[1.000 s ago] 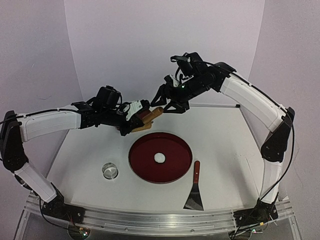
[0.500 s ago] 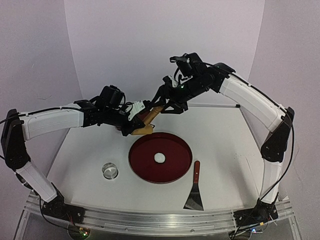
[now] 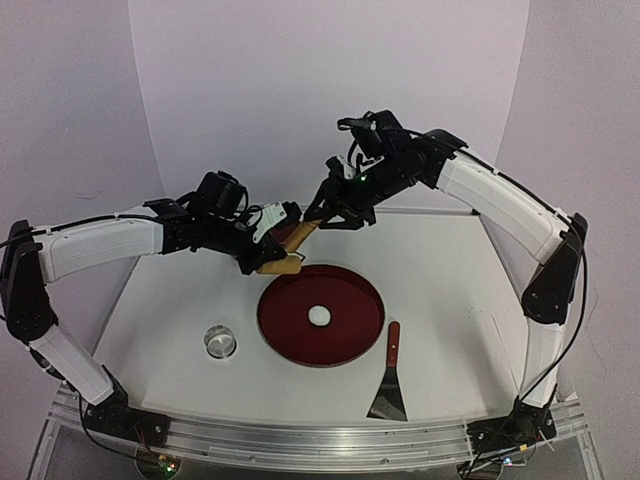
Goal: Roll out the dumpling wrappers from the dough
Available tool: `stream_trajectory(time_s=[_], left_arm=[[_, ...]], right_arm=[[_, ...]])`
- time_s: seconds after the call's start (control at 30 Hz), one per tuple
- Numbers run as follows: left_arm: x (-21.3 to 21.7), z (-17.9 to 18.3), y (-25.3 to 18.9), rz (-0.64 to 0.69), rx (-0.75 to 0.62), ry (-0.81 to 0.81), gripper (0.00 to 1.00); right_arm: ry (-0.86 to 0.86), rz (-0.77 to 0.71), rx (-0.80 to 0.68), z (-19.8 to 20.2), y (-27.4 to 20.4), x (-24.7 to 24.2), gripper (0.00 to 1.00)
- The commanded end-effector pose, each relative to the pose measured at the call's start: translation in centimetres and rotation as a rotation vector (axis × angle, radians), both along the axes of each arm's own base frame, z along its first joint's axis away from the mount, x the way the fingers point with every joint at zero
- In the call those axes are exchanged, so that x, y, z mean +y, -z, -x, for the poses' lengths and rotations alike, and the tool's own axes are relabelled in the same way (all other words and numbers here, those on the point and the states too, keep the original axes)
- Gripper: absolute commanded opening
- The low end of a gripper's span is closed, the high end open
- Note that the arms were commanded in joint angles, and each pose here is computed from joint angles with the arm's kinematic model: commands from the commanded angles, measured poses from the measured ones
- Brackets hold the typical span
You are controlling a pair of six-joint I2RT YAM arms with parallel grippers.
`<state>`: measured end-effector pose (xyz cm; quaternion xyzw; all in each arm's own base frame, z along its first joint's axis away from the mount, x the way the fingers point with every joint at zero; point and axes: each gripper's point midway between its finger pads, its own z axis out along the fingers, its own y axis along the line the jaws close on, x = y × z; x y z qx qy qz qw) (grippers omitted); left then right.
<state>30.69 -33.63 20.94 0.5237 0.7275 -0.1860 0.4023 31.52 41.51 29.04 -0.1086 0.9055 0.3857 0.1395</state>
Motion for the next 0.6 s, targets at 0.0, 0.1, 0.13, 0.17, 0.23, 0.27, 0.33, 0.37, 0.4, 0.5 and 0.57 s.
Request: stream_trajectory(time_s=[0.0, 0.1, 0.13, 0.17, 0.23, 0.27, 0.33, 0.37, 0.4, 0.5, 0.57], left_arm=[[-0.2, 1.1, -6.6, 0.137, -0.115, 0.029, 0.0], [0.0, 1.5, -7.4, 0.142, -0.124, 0.04, 0.0], [0.0, 1.7, -7.7, 0.143, -0.123, 0.048, 0.0], [-0.2, 1.9, -7.9, 0.143, -0.121, 0.058, 0.0], [-0.3, 2.1, -8.0, 0.133, -0.117, 0.071, 0.0], [-0.4, 2.1, -8.1, 0.131, -0.117, 0.075, 0.0], [-0.5, 2.0, -8.3, 0.135, -0.124, 0.078, 0.0], [-0.6, 2.0, -8.4, 0.135, -0.128, 0.078, 0.0], [-0.6, 1.9, -8.4, 0.133, -0.133, 0.079, 0.0], [-0.6, 1.7, -8.5, 0.114, -0.148, 0.076, 0.0], [-0.4, 1.3, -8.4, 0.09, -0.158, 0.067, 0.0]], right_arm=[[0.015, 0.021, -0.027, -0.2, 0.1, -0.7, 0.38], [0.016, 0.03, -0.01, -0.2, 0.7, -0.8, 0.38], [0.012, 0.03, -0.001, -0.2, 1.0, -0.6, 0.38], [0.006, 0.03, 0.008, -0.2, 1.3, -0.5, 0.38], [-0.001, 0.026, 0.016, -0.3, 1.5, -0.1, 0.38], [-0.004, 0.024, 0.02, -0.4, 1.7, 0.1, 0.38], [-0.016, 0.013, 0.028, -0.4, 1.7, 0.6, 0.39], [-0.027, 0.005, 0.037, -0.4, 1.7, 0.8, 0.4], [-0.035, -0.001, 0.044, -0.3, 1.8, 1.1, 0.41], [-0.06, -0.01, 0.079, 0.1, 2.4, 1.5, 0.43], [-0.069, -0.004, 0.099, 0.4, 2.9, 1.4, 0.46]])
